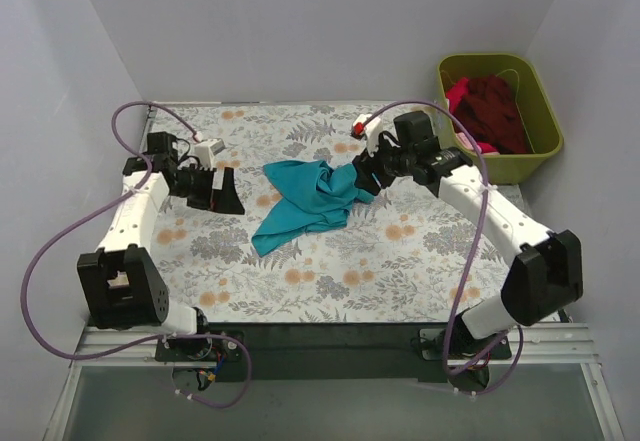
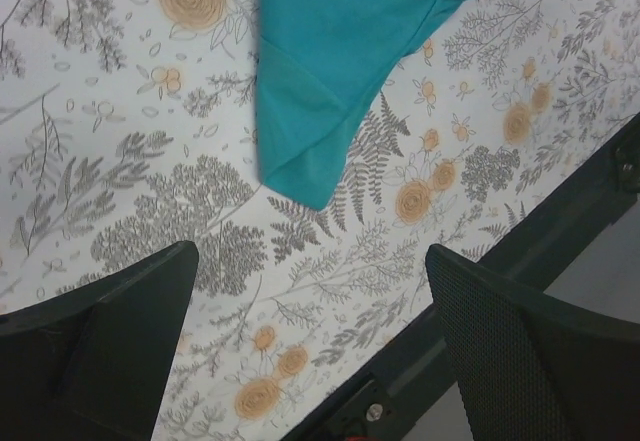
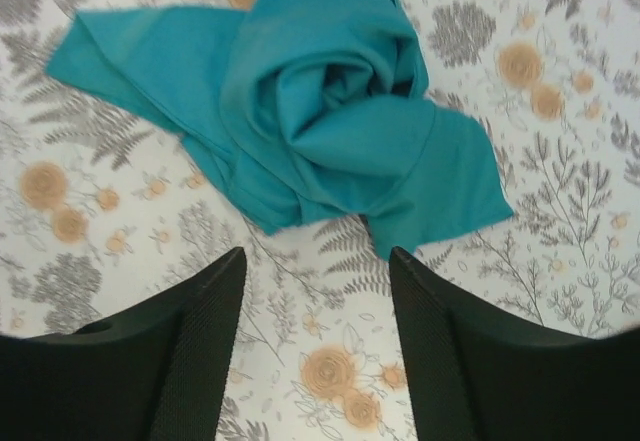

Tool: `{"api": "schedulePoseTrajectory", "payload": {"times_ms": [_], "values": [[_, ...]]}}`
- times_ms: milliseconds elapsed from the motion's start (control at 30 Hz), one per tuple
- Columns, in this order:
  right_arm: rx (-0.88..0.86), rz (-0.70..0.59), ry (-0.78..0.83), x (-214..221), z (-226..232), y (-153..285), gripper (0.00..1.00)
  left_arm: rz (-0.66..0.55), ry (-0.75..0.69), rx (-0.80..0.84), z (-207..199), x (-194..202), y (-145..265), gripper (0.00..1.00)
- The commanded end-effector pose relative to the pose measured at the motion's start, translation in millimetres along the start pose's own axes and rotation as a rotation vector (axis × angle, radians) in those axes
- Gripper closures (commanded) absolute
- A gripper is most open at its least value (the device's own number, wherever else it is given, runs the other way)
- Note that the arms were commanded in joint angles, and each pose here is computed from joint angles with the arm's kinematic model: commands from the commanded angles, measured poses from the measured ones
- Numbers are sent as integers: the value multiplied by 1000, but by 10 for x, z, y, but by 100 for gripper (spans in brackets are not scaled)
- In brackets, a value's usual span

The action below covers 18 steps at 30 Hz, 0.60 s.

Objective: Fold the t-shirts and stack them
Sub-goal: Move the tshirt to the center of the board, then flatten the tshirt out

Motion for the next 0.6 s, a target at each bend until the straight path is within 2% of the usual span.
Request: {"api": "schedulePoseTrajectory", "payload": {"times_ms": [0,67,100,133,167,200,233,300,467,567], "values": [[64,134,-99,335,-346,-201,39,-3,-110,-4,111,-160,-283,2],[74,196,-187,527,-569,-359,46,-11,-128,-9,173,-350,-438,5],[87,188,-226,494,-669,-384,47,30,-94,-19,306,-347,-615,8],[97,208,-270,583,-834,-455,49,-15,-83,-46,380,-573,-646,13],[102,226,-299,674,-898,-491,49,7,-42,-44,450,-534,-755,13],[115,216,-306,637,-991,-510,50,-19,-43,-52,526,-718,-791,18],[138,221,-321,669,-1099,-518,50,6,0,-50,666,-717,-971,19],[162,232,-327,690,-1251,-612,50,-3,12,-42,658,-944,-1168,23],[180,247,-346,731,-1462,-830,50,50,84,-72,887,-1025,-1691,26],[165,254,-373,769,-1500,-958,50,56,85,-88,928,-1065,-1850,26]]}}
Point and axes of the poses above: each gripper's point midway between its finger pads, its own y axis back along the fingers, its own z axis along the line the jaws close on, x = y × z, the point moved 5 cm from there along y, back along the fingers, and after that the axes turned 6 degrees about -y, right-handed, at the moved point
